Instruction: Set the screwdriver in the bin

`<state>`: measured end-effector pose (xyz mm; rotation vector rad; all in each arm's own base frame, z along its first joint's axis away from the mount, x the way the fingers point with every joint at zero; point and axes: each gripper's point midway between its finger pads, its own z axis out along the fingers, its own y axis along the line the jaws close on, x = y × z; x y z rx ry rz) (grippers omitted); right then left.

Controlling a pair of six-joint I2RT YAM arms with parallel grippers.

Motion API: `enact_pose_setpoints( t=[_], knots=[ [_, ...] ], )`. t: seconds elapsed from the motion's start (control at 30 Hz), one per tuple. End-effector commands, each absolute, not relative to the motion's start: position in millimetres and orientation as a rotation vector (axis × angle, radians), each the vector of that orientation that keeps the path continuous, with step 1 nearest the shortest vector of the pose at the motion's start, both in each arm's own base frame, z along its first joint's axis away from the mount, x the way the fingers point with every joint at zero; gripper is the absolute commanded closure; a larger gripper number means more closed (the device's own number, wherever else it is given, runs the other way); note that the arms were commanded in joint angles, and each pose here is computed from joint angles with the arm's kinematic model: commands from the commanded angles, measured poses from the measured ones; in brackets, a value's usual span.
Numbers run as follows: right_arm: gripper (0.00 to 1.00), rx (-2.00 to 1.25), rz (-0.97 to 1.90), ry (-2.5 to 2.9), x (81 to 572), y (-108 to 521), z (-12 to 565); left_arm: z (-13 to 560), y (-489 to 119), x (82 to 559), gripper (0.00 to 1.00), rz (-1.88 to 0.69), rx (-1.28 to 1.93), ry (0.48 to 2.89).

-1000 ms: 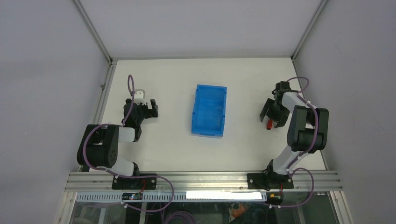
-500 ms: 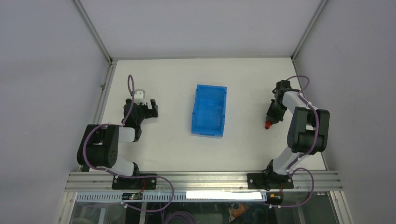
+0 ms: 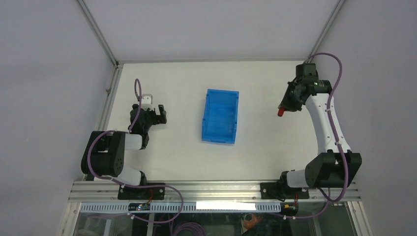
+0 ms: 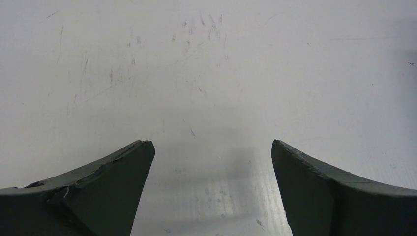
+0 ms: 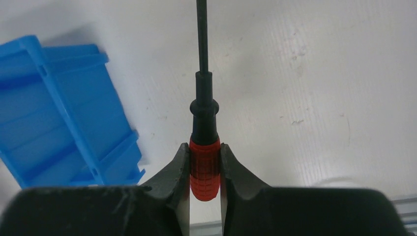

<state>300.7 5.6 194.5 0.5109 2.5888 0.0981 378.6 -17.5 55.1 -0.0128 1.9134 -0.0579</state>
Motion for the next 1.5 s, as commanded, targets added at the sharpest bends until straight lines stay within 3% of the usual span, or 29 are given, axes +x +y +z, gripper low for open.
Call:
enact_pose_setpoints(
  t=[0.0, 0.33, 0.53, 1.03, 1.1, 1.2, 1.47],
  knots=[
    [1.0, 0.478, 0.198, 2.647, 280.6, 41.9, 206.7, 78.8, -17.0, 393.4, 0.01, -0.076, -0.014, 1.825],
    [1.0, 0.121, 0.549, 2.542, 281.4, 209.9, 226.2, 78.7, -16.7, 393.4, 0.01, -0.075, -0.016, 1.825],
    [1.0, -0.049, 0.524, 2.578, 284.3, 281.6, 194.9, 79.1, -17.0, 393.5, 0.01, -0.076, -0.014, 1.823],
    [1.0, -0.095, 0.179, 2.719, 300.3, 290.0, 77.8, 78.8, -17.1, 393.4, 0.01, -0.076, -0.014, 1.824],
    [0.92, -0.1, 0.138, 2.738, 301.6, 289.3, 66.3, 78.9, -17.2, 393.4, 0.01, -0.076, -0.014, 1.824],
    [0.72, -0.1, 0.119, 2.739, 303.2, 289.1, 65.2, 78.6, -17.0, 393.4, 0.01, -0.076, -0.014, 1.825],
    [0.65, -0.096, 0.147, 2.631, 310.9, 288.5, 109.3, 78.9, -17.1, 393.4, 0.01, -0.076, -0.014, 1.824]
  ],
)
